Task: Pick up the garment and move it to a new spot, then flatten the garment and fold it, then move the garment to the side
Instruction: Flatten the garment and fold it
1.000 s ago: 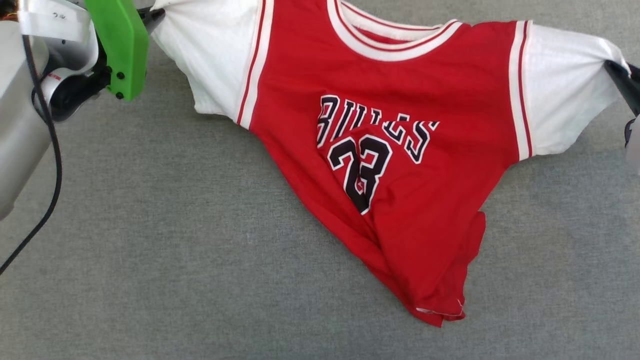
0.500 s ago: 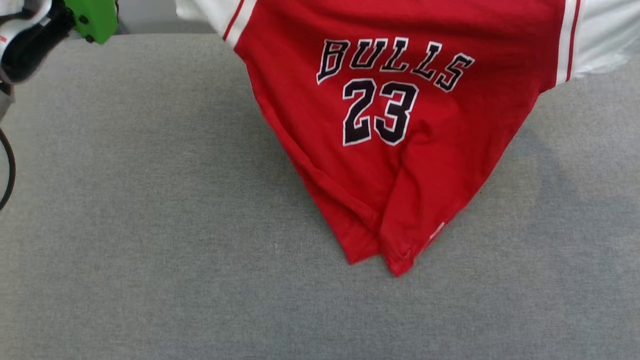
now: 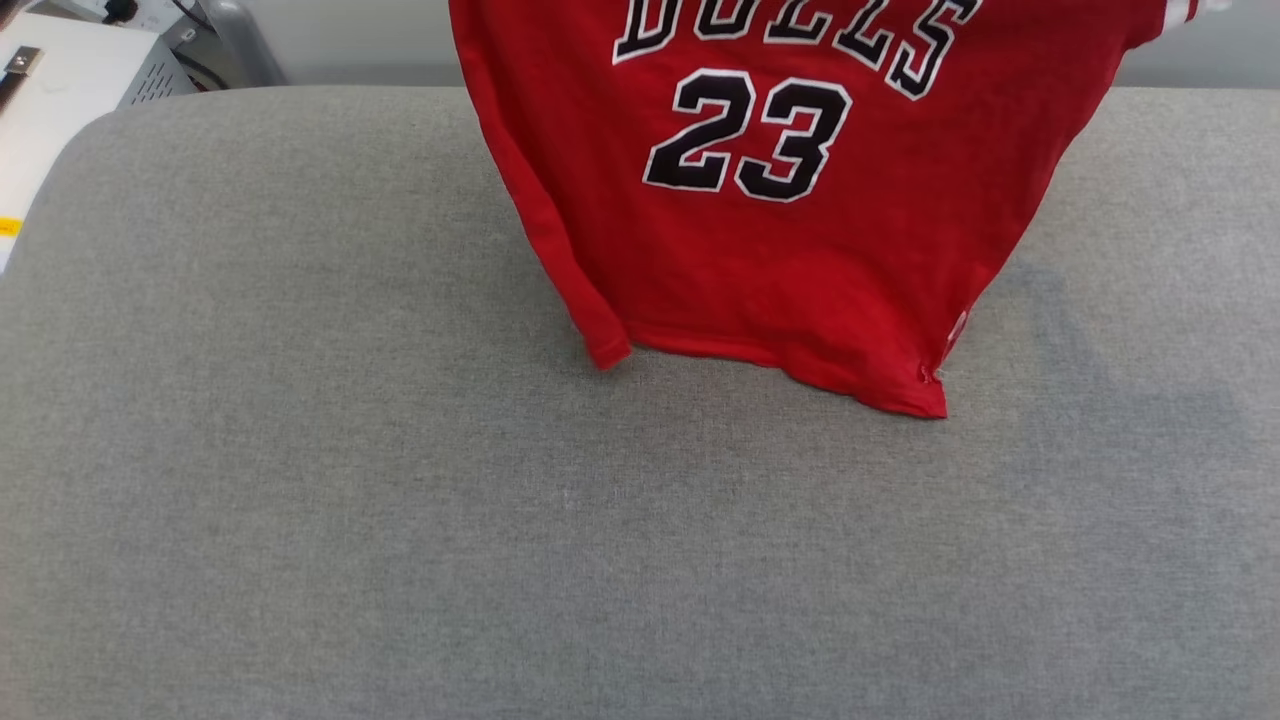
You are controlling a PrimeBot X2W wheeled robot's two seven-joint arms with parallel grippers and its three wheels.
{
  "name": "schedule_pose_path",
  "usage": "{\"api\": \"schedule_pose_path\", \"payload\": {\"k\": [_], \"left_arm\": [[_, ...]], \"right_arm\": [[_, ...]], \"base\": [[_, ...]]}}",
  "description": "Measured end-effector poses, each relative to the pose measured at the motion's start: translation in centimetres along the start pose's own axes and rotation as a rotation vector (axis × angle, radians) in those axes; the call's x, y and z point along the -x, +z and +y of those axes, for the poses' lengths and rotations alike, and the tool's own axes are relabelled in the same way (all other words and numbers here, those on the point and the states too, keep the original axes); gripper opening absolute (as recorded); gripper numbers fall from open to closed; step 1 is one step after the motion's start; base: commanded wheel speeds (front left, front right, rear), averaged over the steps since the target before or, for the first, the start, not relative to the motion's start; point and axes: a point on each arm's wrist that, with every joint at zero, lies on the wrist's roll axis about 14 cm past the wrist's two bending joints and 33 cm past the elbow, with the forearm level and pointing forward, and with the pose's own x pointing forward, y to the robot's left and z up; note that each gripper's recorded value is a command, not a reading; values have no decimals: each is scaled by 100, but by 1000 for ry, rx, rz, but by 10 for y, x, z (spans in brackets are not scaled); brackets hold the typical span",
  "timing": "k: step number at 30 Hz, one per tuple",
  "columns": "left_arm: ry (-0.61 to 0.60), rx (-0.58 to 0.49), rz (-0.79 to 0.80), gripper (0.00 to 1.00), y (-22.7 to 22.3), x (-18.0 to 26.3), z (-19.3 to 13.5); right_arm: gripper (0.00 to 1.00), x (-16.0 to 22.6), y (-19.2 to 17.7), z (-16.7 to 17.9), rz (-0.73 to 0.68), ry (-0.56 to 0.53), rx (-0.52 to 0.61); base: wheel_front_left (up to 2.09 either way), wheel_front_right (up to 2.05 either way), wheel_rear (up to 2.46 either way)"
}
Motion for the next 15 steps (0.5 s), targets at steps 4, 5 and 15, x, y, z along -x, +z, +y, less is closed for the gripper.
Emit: {"api": "schedule_pose_path", "payload": {"k": [4,5,15], "left_arm": [[9,-14,-18,0,1,-17,4],[13,-12,-38,0,3,-23,5],[77,-61,-191,0,8,-79,17]], "right_arm": [[0,-23,6,0,-13,-5,15],[0,-30,7,-1,-13,-7,22],[0,-107,24,-22,-83,-88,70]], "base": [[0,0,0],[0,0,0],[0,0,0]]}}
